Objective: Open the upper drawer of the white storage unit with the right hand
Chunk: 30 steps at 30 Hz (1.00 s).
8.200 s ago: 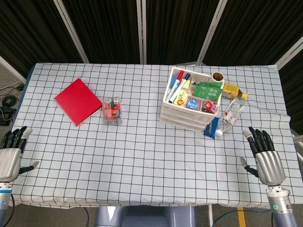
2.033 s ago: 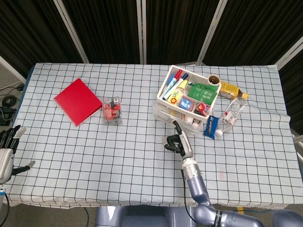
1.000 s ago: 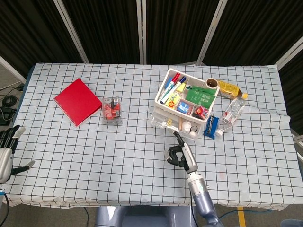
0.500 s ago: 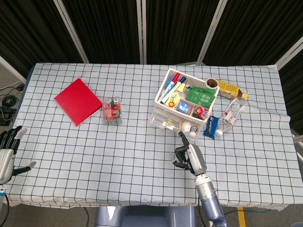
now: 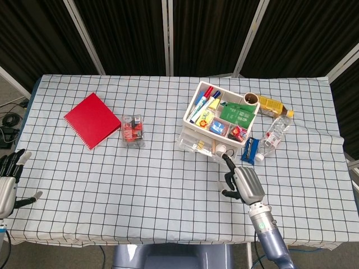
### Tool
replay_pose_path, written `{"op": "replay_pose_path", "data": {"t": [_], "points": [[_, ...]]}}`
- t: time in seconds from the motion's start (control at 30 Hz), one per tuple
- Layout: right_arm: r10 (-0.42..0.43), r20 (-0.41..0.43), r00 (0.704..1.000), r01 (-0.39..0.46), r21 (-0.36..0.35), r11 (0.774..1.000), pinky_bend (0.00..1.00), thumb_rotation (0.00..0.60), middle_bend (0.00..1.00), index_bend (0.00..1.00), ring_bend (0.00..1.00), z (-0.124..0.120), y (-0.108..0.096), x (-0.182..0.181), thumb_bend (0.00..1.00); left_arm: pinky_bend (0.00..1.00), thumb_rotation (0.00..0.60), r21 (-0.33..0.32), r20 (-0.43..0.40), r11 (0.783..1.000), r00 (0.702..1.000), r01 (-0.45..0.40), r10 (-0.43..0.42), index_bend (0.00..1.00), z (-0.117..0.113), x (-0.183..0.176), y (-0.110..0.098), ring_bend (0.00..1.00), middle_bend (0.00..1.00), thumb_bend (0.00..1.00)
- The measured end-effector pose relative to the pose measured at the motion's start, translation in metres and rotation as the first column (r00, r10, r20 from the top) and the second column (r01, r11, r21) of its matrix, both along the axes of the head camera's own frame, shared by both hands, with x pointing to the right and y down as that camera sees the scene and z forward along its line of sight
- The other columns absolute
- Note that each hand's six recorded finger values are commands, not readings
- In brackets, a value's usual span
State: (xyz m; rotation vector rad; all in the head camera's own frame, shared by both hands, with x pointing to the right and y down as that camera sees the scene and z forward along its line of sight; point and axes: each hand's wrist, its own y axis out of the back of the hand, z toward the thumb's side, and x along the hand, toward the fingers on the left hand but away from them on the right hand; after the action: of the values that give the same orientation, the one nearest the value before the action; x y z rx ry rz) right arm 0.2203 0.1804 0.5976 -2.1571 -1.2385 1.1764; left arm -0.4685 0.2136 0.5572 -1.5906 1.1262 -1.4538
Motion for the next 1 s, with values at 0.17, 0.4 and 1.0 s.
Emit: {"op": "replay_pose_path", "data": {"t": [0.17,0.4,1.0], "points": [[-0.014,-0.054,0.998,0.015,0.012,1.0,0.7,0.6,0.89,0.21,0.88,-0.004,-0.004,0.009,0.38,0.0,0.6,0.0,-0.002,1.0,1.0,-0.002,0.002,0.0,0.0,0.001,0.001,0.0,0.0,0.07],[-0.015,-0.109,0.994,0.016,0.011,1.0,0.7,0.6,0.9,0.25,0.88,-0.002,-0.01,0.016,0.38,0.0,0.6,-0.005,-0.004,1.0,1.0,-0.006,0.006,0.0,0.0,0.001,0.001,0.0,0.0,0.07],[-0.007,-0.162,0.987,0.006,-0.011,1.0,0.71,0.6,0.9,0.35,0.88,0.011,-0.022,0.015,0.41,0.0,0.6,-0.014,0.003,1.0,1.0,-0.006,0.006,0.0,0.003,0.002,0.001,0.0,0.0,0.07]]}}
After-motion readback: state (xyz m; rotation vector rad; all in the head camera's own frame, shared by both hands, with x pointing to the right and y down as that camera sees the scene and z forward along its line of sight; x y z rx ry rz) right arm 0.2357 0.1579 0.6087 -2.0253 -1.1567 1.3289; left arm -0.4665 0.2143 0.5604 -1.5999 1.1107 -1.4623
